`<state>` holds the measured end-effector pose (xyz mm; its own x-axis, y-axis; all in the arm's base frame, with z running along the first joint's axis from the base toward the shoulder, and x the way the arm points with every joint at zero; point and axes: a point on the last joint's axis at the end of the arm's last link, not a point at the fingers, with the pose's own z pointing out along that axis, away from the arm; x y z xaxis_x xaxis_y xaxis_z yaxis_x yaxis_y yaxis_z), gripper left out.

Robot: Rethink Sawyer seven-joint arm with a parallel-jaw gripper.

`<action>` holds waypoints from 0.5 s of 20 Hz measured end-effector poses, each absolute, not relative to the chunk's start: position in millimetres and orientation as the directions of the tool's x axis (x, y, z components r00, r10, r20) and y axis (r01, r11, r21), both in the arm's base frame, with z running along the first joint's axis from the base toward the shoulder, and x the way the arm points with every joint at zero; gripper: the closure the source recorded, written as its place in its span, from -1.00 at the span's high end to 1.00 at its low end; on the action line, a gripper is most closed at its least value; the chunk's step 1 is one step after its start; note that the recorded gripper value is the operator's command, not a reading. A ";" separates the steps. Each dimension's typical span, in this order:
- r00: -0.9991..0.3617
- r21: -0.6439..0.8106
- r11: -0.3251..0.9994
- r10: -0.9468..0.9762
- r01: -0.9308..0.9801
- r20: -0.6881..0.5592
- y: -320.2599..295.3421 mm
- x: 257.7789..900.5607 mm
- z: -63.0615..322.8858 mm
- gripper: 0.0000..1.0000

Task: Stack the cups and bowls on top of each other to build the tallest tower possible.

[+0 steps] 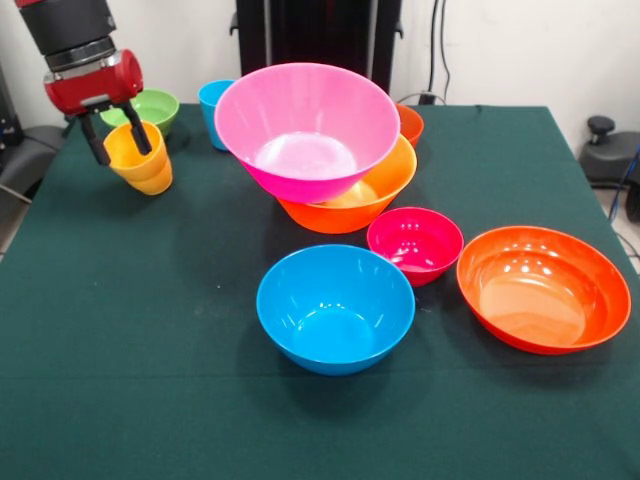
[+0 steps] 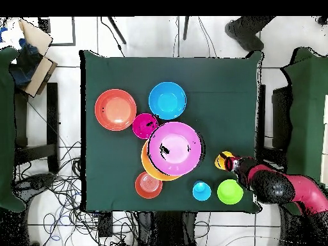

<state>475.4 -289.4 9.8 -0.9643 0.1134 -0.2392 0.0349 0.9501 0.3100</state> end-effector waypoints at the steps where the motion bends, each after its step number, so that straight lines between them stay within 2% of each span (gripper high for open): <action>1: -0.964 0.310 0.950 0.113 0.035 -0.239 -289.4 475.4 9.7 1.00; 10: -0.970 0.281 0.960 0.079 0.012 -0.229 -288.2 461.3 22.0 1.00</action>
